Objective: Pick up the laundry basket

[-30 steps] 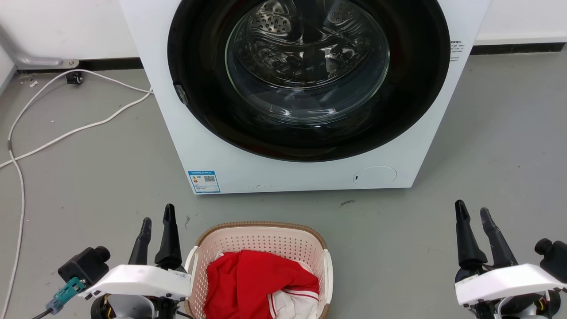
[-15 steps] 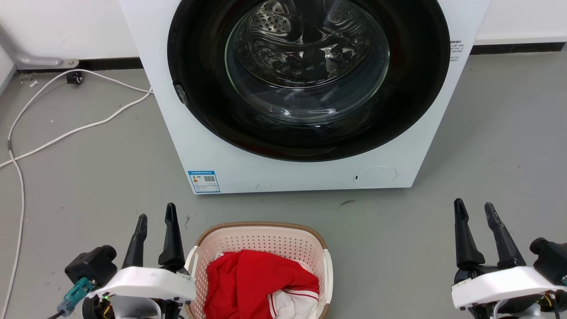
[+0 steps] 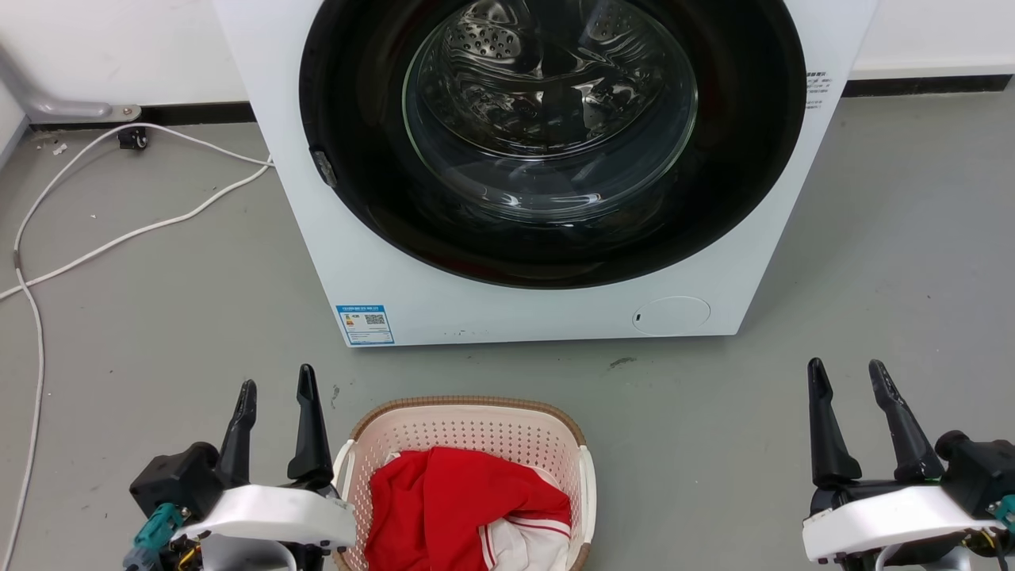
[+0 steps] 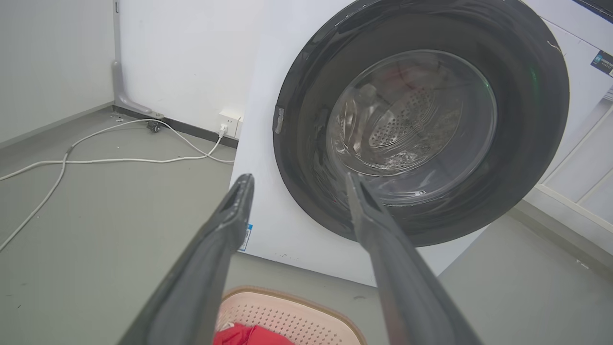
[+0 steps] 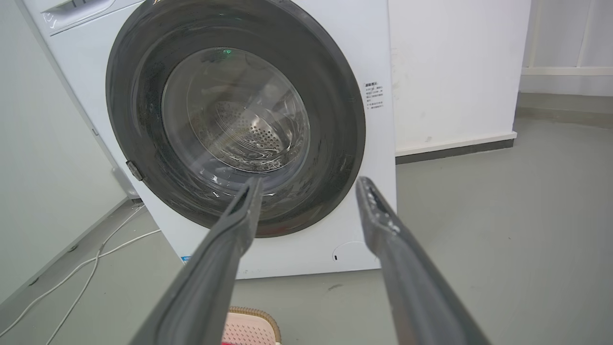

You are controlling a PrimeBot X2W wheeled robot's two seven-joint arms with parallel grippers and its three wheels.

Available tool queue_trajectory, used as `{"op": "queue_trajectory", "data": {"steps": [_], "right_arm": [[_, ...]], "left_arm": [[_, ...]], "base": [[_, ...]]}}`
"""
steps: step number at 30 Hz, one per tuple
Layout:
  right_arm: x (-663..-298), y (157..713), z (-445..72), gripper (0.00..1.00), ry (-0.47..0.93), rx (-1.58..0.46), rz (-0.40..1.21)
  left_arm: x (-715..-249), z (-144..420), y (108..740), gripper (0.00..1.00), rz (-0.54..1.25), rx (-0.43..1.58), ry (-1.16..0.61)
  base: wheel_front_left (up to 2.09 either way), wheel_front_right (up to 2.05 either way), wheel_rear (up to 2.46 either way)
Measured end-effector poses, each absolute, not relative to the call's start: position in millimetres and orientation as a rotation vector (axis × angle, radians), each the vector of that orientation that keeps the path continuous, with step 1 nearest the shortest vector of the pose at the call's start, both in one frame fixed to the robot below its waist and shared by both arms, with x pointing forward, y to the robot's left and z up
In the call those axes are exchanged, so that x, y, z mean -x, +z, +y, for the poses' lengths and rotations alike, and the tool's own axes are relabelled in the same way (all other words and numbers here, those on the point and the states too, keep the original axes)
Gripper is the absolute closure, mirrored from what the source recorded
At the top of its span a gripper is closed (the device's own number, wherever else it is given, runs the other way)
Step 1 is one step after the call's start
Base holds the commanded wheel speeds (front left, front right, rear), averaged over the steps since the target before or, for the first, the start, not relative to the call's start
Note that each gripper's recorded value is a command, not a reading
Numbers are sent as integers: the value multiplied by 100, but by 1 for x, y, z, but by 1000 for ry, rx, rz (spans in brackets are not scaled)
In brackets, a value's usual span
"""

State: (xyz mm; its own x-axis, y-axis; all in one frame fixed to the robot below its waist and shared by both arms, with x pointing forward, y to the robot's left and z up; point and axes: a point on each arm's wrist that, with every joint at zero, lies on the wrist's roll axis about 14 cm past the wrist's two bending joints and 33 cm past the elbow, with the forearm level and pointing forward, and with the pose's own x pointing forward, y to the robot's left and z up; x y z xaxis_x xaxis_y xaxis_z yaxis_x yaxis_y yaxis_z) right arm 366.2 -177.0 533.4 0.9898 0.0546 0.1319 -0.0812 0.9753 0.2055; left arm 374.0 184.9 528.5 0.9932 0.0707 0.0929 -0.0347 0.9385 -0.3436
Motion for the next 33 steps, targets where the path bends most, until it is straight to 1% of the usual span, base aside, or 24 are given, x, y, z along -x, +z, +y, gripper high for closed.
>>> {"op": "queue_trajectory", "data": {"steps": [12, 33], "right_arm": [[-363, 535, -174, 0, 82, -106, -144], [-357, 539, -173, 0, 91, 2, -174]], "left_arm": [[-372, 182, 534, 0, -133, 240, 48], [-366, 180, 540, 0, -177, 78, 43]], "base": [[0, 0, 0], [0, 0, 0]]}}
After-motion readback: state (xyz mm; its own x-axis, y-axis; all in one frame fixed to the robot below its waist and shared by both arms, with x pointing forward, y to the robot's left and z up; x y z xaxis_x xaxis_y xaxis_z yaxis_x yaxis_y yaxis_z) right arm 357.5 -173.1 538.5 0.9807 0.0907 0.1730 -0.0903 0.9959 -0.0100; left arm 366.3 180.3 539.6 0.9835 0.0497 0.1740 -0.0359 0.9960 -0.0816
